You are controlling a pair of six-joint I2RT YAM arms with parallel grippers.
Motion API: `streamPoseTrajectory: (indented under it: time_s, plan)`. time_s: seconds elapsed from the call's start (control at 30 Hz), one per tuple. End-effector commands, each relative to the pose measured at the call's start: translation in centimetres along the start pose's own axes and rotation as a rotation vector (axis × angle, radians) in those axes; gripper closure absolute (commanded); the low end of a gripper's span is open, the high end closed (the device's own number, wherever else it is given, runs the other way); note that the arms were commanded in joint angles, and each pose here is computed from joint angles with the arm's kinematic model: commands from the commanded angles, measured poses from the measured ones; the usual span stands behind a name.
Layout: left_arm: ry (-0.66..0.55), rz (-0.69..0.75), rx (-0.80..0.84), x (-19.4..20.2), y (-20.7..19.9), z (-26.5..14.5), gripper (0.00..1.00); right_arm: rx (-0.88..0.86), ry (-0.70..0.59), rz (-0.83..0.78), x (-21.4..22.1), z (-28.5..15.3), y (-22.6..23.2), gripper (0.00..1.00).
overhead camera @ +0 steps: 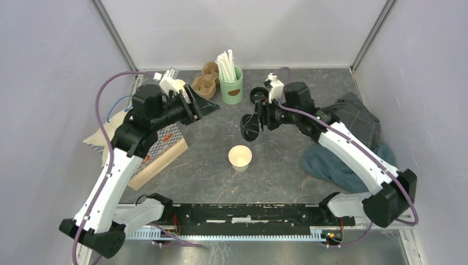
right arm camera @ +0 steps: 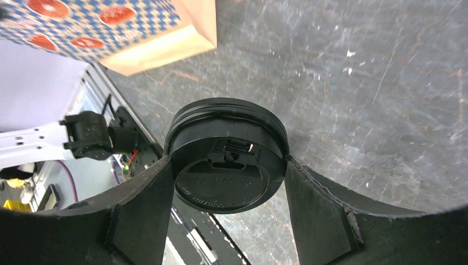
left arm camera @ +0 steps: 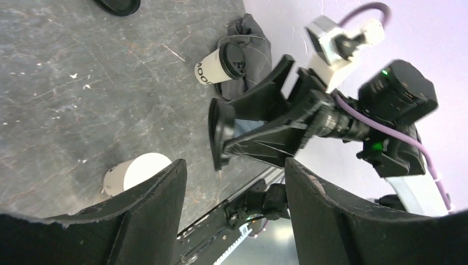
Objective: Pack the takeout coffee
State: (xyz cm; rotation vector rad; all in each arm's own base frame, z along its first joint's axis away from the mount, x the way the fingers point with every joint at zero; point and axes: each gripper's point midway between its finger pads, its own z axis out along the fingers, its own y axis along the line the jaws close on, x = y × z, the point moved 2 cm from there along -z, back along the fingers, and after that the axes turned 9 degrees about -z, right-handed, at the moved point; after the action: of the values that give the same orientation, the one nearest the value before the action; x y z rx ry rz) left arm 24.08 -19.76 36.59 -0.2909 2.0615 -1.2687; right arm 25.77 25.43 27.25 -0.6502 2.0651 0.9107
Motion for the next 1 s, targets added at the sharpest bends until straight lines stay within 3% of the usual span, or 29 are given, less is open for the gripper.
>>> streamPoseTrajectory:
  time_s: [0.0,0.23,0.47,0.97]
  plan:
    - [-0.005,0.088,-0.104,1.1,2.8,-1.7,0.28,0.083,0.113,-0.007,1.1,1.8,-0.1,0.29]
    - [0.017,0.098,-0.095,1.8,3.1,-2.0,0.28,0.126,0.333,-0.037,5.5,4.2,1.1,0.29]
    - [0.041,0.108,-0.089,2.2,3.1,-2.2,0.28,0.173,0.466,-0.104,8.1,5.7,2.0,0.29]
    - [0.048,0.129,-0.096,2.4,3.0,-3.1,0.28,0.303,0.585,-0.257,8.4,7.5,2.4,0.29]
